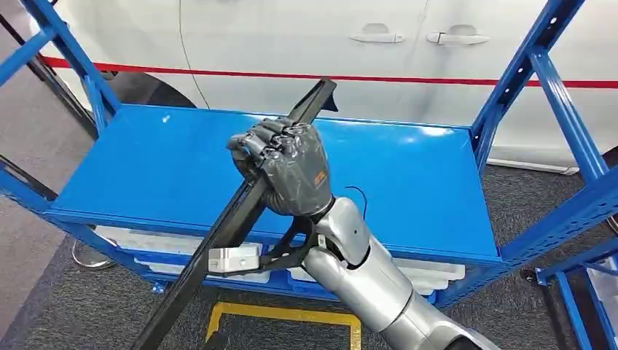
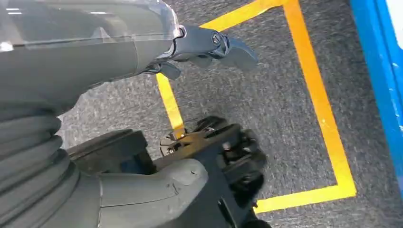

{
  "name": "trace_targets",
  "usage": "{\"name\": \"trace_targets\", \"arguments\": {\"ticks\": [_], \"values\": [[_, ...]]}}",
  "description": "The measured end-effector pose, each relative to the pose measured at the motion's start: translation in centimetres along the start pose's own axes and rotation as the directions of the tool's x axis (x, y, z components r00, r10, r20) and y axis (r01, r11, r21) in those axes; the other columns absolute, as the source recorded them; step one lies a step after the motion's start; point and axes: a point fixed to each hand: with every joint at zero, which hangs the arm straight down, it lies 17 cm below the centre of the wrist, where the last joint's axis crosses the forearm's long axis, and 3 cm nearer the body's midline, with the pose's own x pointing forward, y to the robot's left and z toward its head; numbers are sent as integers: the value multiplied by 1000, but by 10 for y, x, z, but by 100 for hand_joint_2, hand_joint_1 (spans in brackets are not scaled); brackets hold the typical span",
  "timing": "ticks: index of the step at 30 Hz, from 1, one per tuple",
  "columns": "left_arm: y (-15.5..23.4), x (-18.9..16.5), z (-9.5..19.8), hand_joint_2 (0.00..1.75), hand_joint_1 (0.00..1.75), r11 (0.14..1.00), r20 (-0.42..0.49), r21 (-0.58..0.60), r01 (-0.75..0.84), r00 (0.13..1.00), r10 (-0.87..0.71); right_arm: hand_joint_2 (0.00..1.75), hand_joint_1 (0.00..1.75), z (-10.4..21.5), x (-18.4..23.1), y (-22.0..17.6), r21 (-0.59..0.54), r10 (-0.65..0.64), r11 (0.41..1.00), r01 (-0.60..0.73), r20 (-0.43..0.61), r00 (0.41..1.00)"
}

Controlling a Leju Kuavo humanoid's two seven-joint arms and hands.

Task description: Take the parts from the cabinet and place them on the table.

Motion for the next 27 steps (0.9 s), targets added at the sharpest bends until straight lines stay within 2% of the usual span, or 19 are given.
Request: {"name": "trace_targets", "arguments": {"ticks": [7, 15, 27], "values": [[-3, 1, -2, 175, 0, 999, -33, -21, -29, 999, 28, 175, 175, -8, 3, 9, 33, -9, 999, 9, 1, 1000], [-17, 4, -2, 175, 0, 997, -54, -70, -22, 998, 18, 175, 175, -11, -16, 16, 55, -1, 998, 4, -40, 999], [-18, 2, -1, 175, 0, 996, -65, -84, -23, 998, 18, 175, 175, -18, -18, 20, 63, 30, 998, -28, -22, 999]]}}
